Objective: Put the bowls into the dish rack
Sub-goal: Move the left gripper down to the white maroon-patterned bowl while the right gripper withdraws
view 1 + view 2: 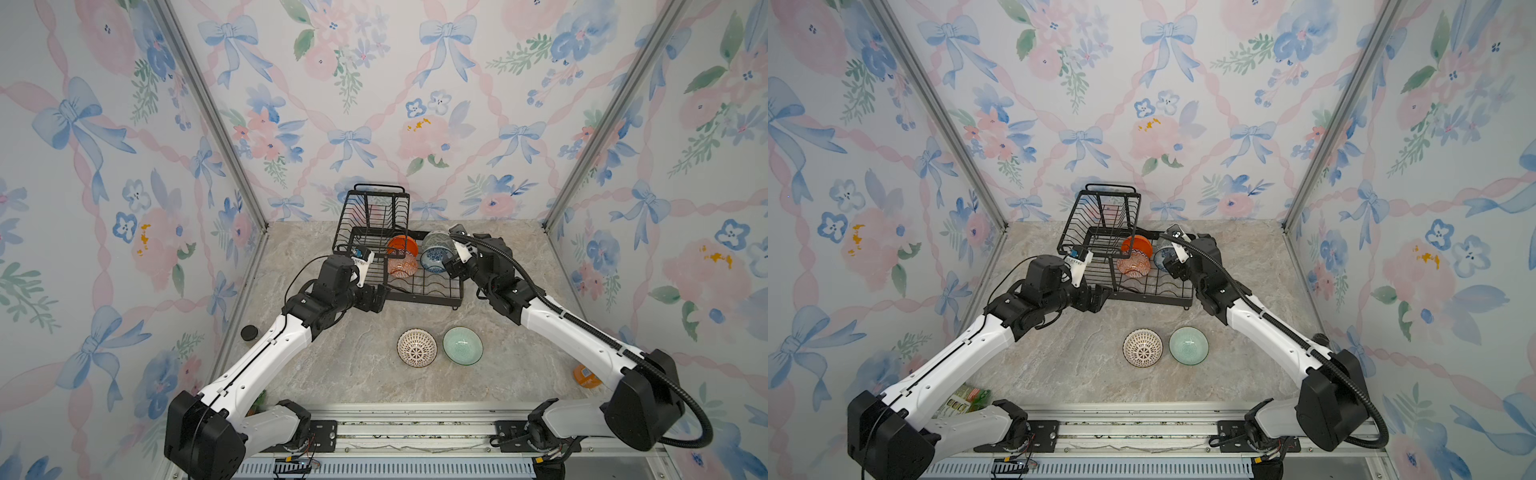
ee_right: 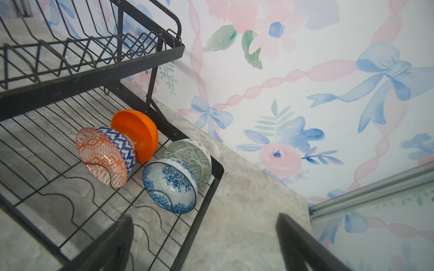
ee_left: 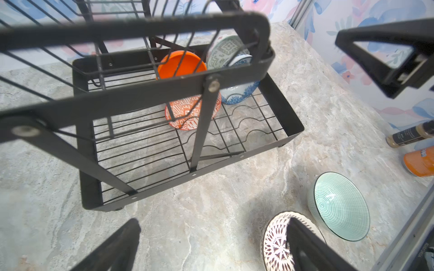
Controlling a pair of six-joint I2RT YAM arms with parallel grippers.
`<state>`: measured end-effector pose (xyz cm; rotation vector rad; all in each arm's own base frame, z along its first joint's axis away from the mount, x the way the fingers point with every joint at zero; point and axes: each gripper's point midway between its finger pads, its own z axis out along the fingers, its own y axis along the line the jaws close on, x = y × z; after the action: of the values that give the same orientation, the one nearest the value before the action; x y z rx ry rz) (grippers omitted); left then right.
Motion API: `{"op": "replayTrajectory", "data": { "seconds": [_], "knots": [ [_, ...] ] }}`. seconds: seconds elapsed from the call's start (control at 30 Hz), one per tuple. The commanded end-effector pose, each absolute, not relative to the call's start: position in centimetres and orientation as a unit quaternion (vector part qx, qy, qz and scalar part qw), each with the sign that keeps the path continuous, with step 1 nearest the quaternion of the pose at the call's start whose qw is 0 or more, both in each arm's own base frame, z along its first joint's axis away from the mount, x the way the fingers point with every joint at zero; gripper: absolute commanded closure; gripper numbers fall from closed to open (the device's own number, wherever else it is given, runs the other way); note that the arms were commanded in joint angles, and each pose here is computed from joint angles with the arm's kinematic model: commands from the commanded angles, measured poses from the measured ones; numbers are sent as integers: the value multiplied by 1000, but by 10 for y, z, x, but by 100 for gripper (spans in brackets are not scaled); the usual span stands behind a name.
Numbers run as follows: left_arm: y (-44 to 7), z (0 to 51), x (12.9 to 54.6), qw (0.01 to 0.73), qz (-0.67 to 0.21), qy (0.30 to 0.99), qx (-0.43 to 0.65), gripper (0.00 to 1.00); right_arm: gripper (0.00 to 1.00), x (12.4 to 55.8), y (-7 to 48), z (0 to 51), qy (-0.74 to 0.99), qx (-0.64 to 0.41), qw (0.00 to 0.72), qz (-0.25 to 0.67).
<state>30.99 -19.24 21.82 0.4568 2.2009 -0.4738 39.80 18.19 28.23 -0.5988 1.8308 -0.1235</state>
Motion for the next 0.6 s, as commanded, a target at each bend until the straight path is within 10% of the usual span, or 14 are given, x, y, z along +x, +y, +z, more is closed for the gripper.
{"op": "replayTrajectory", "data": {
  "seconds": [0.0, 0.57],
  "knots": [
    [-194, 209, 299, 396, -201, 882, 159, 2, 3, 367, 178, 264, 838, -222, 498, 3],
    [-228, 111, 235, 243, -228, 933, 136, 2, 3, 326, 182, 236, 896, -194, 391, 81]
  ]
}}
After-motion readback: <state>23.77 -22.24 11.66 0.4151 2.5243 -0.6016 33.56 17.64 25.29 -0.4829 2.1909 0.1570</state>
